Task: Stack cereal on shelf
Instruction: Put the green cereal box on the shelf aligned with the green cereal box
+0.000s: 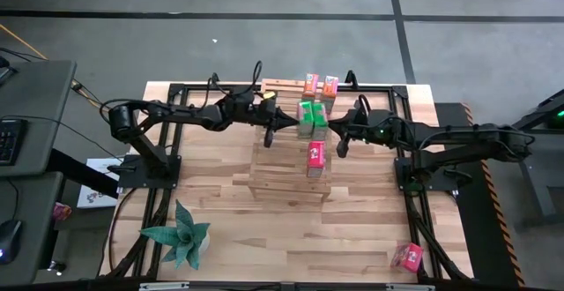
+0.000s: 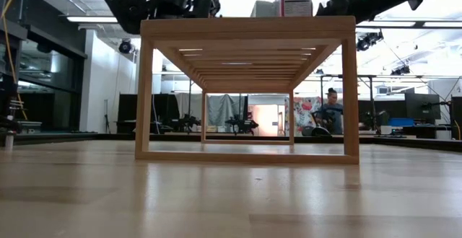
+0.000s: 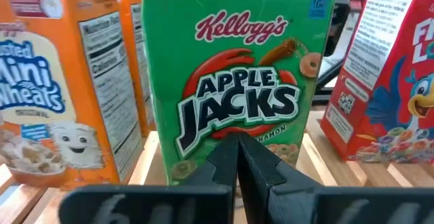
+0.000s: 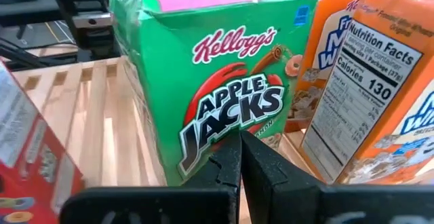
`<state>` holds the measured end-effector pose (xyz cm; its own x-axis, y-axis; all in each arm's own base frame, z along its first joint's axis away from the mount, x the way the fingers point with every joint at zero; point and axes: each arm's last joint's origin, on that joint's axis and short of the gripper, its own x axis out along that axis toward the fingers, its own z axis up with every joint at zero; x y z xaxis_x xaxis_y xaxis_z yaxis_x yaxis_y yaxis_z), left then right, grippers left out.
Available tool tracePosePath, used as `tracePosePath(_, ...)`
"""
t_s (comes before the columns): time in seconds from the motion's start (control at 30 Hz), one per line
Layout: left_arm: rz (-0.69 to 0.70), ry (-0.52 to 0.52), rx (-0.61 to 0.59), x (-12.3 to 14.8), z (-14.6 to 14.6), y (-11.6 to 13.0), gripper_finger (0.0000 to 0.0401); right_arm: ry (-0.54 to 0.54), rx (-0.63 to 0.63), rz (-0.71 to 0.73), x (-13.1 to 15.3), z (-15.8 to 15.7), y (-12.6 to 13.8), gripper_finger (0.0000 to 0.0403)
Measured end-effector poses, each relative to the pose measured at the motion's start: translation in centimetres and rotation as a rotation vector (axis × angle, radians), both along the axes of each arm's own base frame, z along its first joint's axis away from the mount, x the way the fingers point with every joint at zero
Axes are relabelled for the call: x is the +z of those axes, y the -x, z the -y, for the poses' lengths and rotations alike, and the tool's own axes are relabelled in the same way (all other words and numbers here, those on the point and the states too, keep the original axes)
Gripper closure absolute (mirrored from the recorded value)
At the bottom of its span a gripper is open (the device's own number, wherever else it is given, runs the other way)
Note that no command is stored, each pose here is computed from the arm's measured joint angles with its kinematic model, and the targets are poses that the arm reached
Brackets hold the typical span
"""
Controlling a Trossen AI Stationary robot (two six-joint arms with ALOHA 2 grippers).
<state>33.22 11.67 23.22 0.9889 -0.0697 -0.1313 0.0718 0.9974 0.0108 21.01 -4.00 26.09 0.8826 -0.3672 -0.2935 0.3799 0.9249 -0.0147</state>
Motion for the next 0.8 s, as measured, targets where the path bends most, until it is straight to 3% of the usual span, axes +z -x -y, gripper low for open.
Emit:
tracePosePath(0.37,-0.032,0.003,0.001,0.21,-0.10,-0.16,0.0401,0.008,-0.007,-0.008,-0.15,0.05,-0.17,0.0403)
tracePosePath(0.8,-0.031,-0.063,-0.006,0.15,-0.11,-0.17,0.0401,-0.068,0.014,-0.008,-0.39,-0.10,-0.12,0.0403)
